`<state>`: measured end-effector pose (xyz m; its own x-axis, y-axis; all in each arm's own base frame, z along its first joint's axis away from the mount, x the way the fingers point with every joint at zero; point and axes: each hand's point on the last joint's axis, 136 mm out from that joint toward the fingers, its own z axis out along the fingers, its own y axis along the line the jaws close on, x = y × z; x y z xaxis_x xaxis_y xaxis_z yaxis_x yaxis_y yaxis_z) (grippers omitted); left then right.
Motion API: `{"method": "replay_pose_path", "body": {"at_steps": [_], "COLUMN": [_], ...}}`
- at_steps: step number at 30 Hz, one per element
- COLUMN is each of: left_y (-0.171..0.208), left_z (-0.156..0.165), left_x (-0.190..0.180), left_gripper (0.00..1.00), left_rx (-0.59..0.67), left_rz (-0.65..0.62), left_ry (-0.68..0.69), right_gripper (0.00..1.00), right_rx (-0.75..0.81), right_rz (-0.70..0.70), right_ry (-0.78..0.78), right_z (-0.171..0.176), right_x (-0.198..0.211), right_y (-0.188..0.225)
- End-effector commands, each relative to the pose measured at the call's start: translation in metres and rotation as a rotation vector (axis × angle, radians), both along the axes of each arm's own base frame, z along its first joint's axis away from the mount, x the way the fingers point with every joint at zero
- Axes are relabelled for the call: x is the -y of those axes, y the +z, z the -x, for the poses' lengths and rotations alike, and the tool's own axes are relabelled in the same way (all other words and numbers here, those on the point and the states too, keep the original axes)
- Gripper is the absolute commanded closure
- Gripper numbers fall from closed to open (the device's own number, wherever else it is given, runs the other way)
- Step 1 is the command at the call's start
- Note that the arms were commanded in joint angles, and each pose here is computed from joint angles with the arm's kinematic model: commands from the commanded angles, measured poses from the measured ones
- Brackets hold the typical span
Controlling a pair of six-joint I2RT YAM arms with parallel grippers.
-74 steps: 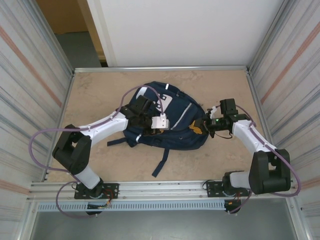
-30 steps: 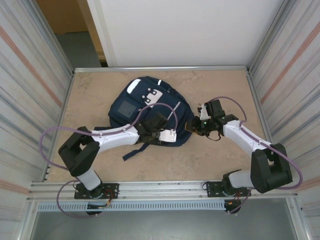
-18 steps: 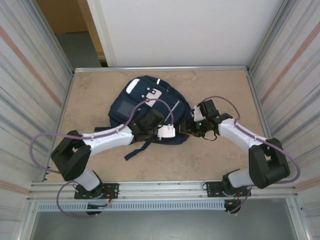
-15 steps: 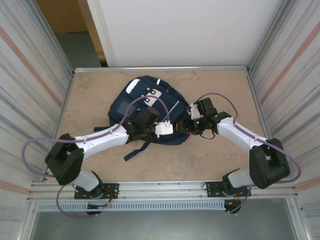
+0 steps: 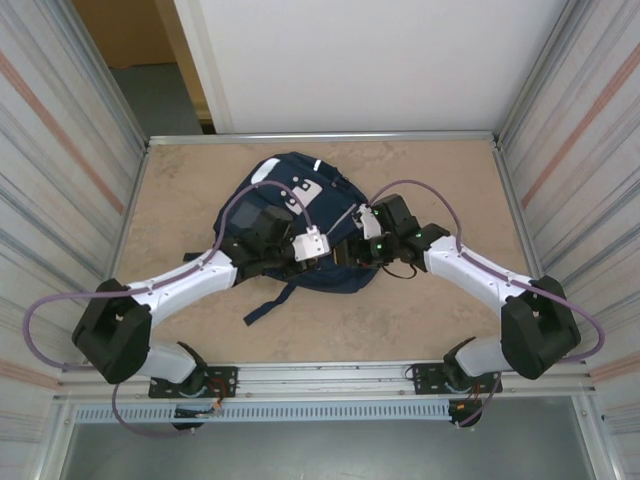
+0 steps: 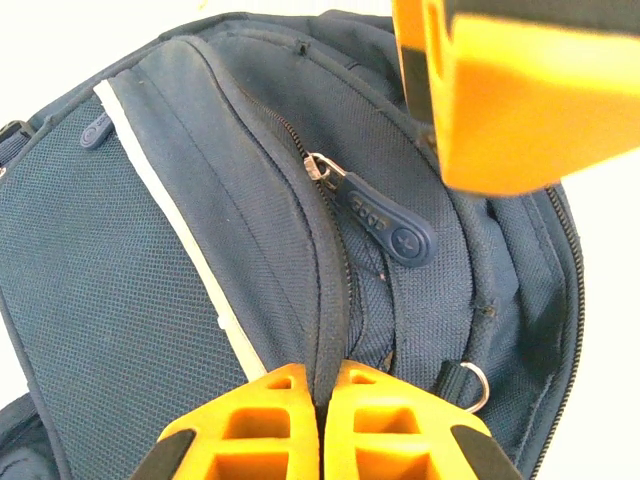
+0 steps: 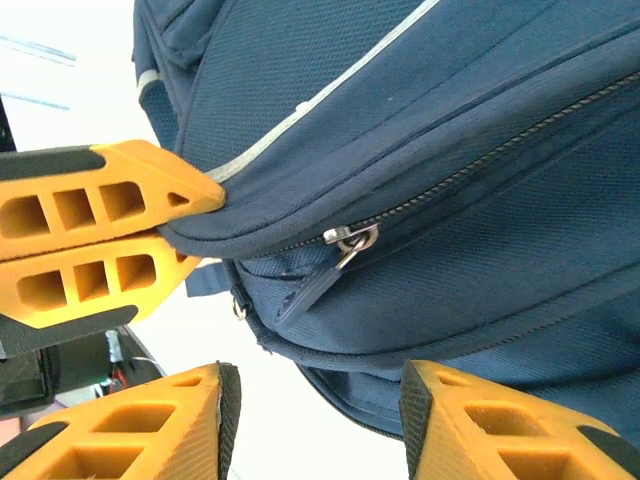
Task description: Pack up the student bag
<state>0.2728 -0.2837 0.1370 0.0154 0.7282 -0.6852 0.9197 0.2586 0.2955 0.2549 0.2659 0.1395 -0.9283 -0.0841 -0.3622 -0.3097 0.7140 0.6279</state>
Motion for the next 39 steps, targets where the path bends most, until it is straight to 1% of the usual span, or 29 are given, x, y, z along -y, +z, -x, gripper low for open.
{"method": "replay_pose_path", "body": {"at_steps": [1,4,6,11,12,16,17,21,24,26,28,29,31,32,35,39], "left_y": [0.035,0.031,0.030,0.029,0.029,0.031,0.031,0.031,0.034,0.035,0.036,0.036,0.036,0.037,0.038,0.040], "left_z": [0.008,0.010,0.011,0.013,0.013,0.015,0.016,0.016,0.015,0.015,0.016,0.015,0.017,0.017,0.018,0.018], "left_x": [0.013,0.013,0.013,0.013,0.013,0.013,0.013,0.007,0.001,-0.002,-0.003,-0.004,-0.003,-0.003,-0.002,-0.001], "left_gripper": [1.00,1.00,1.00,1.00,1.00,1.00,1.00,1.00,1.00,1.00,1.00,1.00,1.00,1.00,1.00,1.00], "left_rx": [-0.013,-0.041,-0.053,-0.063,-0.065,-0.060,-0.060,-0.047,-0.033,-0.028,-0.029,-0.030,-0.035,-0.037,-0.042,-0.047], "left_rz": [0.172,0.175,0.177,0.185,0.187,0.190,0.187,0.177,0.184,0.187,0.191,0.192,0.197,0.199,0.207,0.220], "left_ry": [-0.035,-0.040,-0.040,-0.040,-0.042,-0.053,-0.055,-0.054,-0.044,-0.040,-0.039,-0.037,-0.040,-0.042,-0.046,-0.057], "right_gripper": [0.54,0.54,0.54,0.56,0.57,0.78,0.81,0.88,0.89,0.89,0.85,0.80,0.63,0.59,0.57,0.57], "right_rx": [0.030,0.028,0.033,0.032,0.037,0.077,0.088,0.131,0.126,0.112,0.096,0.090,0.076,0.063,0.018,0.022], "right_rz": [-0.001,-0.034,-0.033,0.032,0.048,0.126,0.148,0.243,0.281,0.273,0.251,0.241,0.195,0.160,0.060,0.041], "right_ry": [-0.064,-0.076,-0.076,-0.085,-0.087,-0.091,-0.095,-0.123,-0.155,-0.166,-0.175,-0.180,-0.171,-0.165,-0.154,-0.195], "right_z": [-0.014,-0.016,-0.016,-0.017,-0.018,-0.022,-0.024,-0.030,-0.035,-0.036,-0.037,-0.037,-0.036,-0.034,-0.026,-0.021], "right_x": [-0.004,-0.013,-0.020,-0.031,-0.031,-0.026,-0.023,-0.005,0.011,0.016,0.019,0.020,0.016,0.012,0.001,0.006], "right_y": [0.008,0.011,0.011,-0.002,-0.005,-0.014,-0.014,-0.014,-0.017,-0.017,-0.015,-0.013,-0.008,-0.004,0.012,0.022]}}
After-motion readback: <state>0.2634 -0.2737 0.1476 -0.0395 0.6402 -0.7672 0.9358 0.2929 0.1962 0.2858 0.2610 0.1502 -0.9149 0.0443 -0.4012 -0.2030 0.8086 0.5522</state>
